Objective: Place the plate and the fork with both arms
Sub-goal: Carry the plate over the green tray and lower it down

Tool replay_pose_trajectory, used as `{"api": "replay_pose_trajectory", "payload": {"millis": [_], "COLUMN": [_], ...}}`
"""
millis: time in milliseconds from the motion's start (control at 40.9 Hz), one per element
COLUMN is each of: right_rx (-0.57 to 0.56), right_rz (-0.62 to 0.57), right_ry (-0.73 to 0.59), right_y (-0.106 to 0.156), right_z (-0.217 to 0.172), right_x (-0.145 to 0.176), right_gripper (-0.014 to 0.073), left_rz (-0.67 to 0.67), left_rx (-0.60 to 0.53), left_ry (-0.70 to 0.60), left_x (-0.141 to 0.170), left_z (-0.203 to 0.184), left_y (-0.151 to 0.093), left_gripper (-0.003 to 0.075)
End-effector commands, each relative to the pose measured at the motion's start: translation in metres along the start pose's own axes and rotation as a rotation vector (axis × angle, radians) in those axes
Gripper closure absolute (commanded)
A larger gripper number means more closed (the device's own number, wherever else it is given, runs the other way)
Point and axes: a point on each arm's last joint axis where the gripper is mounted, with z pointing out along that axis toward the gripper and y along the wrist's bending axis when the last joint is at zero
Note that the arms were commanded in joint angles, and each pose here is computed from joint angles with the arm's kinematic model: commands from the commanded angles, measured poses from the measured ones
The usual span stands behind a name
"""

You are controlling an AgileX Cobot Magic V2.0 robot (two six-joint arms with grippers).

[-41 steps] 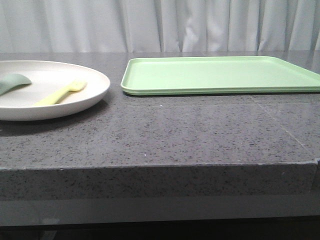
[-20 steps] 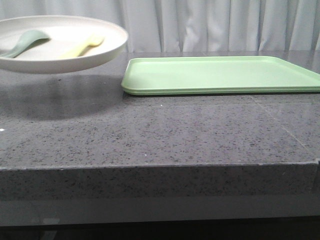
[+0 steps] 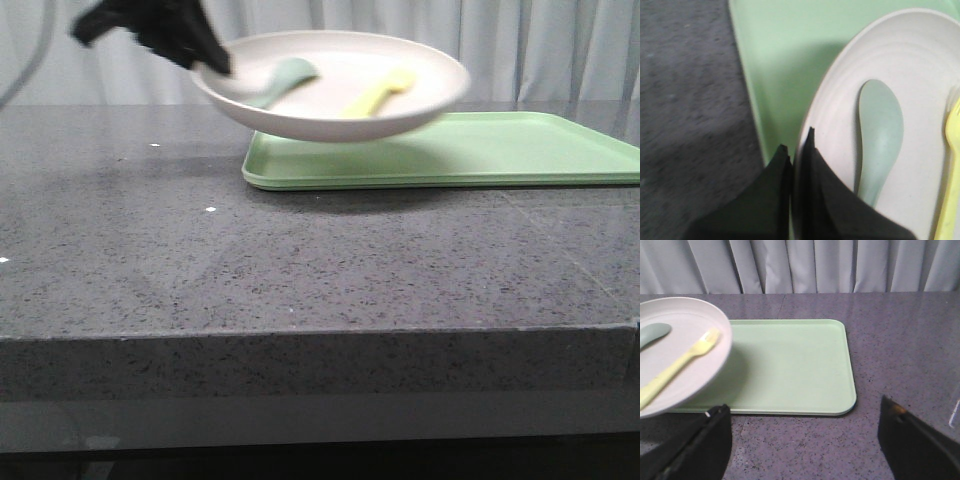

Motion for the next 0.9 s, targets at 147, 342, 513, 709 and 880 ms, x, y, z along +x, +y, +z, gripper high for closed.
{"api": "replay_pose_trajectory", "payload": {"millis": [147, 342, 513, 709, 880], "right_rx": [-0.04, -0.061, -0.061, -0.061, -0.061], "right_rz": [-0.009, -0.013, -0.012, -0.012, -0.012], "right_ry": [-0.101, -0.099, -0.1, -0.101, -0.101], "right_y": [0.006, 0.008, 0.008, 0.008, 0.008], "right_z": [-0.002, -0.002, -0.002, -0.002, -0.002], "right_x": [-0.017, -0.017, -0.017, -0.017, -0.017], "right_gripper": [-0.0022, -0.0022, -0.0022, -0.0022, -0.0022], "left_rz": [-0.009, -0.144, -0.21, -0.242, -0.243], "left_rx": [0.088, 0.117, 0.116, 0.104, 0.103], "left_ry": [-0.108, -0.12, -0.138, -0.14, -0.138], "left_x": [-0.041, -0.055, -0.058, -0.058, -0.058], "left_z": [0.015, 0.034, 0.033, 0.033, 0.034], "left_y": [-0.061, -0.06, -0.06, -0.059, -0.058], "left_gripper": [0.0738, 0.0738, 0.073, 0.063, 0.0577]}}
